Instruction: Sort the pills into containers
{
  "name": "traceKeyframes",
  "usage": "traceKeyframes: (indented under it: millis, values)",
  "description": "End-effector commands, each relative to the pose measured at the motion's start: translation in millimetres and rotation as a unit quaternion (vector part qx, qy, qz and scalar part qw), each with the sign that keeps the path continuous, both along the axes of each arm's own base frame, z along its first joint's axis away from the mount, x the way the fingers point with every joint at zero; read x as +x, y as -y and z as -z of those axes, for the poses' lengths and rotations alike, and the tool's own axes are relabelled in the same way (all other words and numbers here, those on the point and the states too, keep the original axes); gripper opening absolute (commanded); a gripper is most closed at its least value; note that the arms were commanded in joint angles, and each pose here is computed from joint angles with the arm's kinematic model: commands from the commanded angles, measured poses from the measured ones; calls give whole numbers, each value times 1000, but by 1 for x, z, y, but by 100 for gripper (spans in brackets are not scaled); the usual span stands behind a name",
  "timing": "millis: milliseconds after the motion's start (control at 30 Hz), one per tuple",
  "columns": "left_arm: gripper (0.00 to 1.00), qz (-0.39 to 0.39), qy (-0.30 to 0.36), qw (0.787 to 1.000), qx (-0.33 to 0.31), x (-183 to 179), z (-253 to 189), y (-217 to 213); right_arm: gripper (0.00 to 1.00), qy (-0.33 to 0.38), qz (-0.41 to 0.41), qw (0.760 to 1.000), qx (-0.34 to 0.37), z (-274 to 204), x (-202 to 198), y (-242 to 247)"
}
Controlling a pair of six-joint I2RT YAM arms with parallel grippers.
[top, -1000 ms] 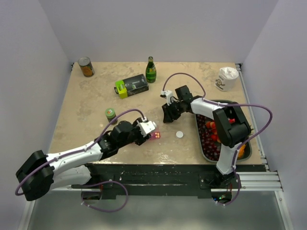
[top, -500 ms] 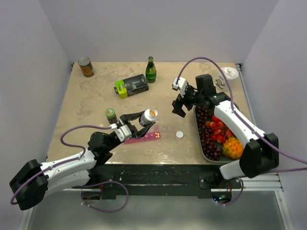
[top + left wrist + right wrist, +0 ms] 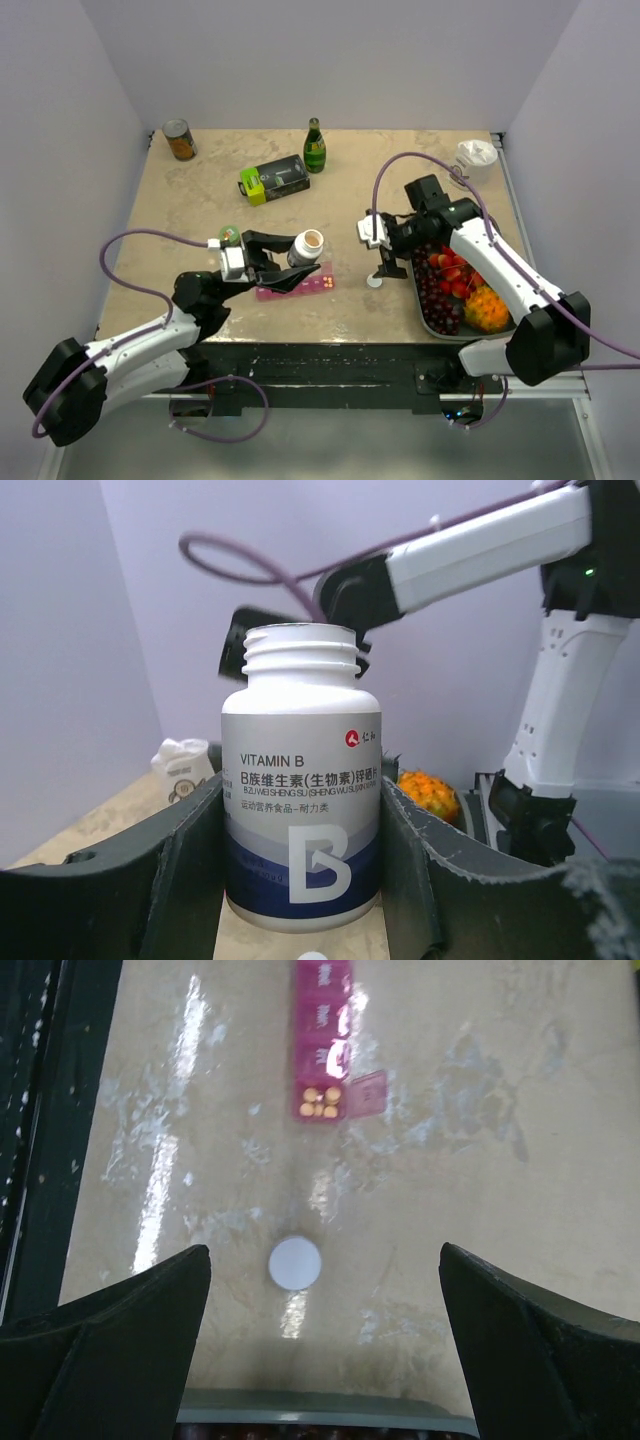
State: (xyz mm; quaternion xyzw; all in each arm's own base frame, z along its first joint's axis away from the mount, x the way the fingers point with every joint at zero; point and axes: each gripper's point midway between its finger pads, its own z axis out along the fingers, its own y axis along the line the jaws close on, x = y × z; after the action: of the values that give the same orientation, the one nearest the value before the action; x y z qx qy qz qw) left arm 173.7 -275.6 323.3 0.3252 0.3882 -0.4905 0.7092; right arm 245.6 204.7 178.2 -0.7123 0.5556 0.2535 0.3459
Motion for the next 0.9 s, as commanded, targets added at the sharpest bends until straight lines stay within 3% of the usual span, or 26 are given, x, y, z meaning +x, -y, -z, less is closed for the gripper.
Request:
traceKeyframes:
  millis: [0, 267, 600, 867]
  values:
    - [0, 24, 190, 975, -109, -66, -68, -43, 99, 29, -33, 997, -59, 38, -10, 17]
    - [0, -36, 108, 993, 12, -38, -2, -39, 99, 42, -5, 989, -144, 100, 14, 22]
    - [0, -71, 83, 994, 17, -31, 14, -48, 90, 19, 3, 980, -196, 144, 23, 21]
    - [0, -79, 64, 994, 28, -24, 20, -46, 75, -7, -2, 978, -209, 161, 12, 25]
